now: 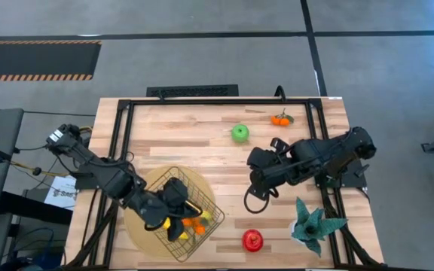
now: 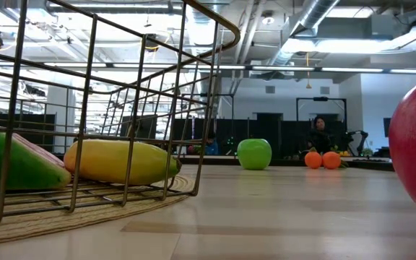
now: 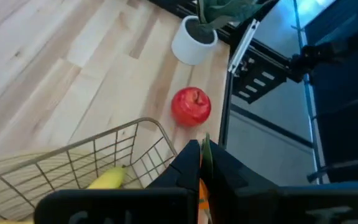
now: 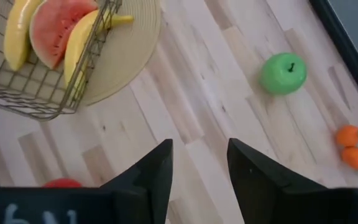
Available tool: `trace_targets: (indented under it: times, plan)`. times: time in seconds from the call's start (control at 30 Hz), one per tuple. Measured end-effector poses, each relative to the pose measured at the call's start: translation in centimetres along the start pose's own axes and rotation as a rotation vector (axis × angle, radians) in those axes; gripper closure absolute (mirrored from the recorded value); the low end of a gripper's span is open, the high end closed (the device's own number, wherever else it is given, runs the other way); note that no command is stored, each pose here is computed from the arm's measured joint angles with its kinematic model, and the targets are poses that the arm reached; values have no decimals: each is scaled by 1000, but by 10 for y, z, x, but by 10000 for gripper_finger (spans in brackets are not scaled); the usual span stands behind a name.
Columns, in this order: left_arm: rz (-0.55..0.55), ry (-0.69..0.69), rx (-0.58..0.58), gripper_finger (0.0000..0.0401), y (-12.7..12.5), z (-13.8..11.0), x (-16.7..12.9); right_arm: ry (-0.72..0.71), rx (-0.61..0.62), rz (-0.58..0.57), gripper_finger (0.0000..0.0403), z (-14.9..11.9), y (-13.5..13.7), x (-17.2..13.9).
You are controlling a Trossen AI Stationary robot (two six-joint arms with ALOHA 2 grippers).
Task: Build produce basket
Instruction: Put the bottom oranges into the gold wire basket
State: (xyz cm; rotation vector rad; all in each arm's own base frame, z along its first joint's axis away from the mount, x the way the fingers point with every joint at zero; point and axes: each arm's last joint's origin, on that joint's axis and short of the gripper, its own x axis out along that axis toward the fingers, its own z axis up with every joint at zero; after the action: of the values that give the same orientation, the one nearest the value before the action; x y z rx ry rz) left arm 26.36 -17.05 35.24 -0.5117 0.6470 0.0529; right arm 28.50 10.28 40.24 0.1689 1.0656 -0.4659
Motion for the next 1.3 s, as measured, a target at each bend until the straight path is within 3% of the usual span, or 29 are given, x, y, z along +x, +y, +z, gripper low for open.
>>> trace_targets:
  times: [0.2,0.4,0.73,1.3]
  plan:
    - [63,21,-19,401,2,-17,17,4,5,-23,234,8,-10,6]
    - [170,188,-13,401,13,-46,56,9,26,-34,236,13,-16,9]
    - [236,375,16,401,26,-72,110,6,27,-26,234,13,-15,9]
    - [230,399,23,396,33,-69,123,26,28,-2,230,13,-14,9]
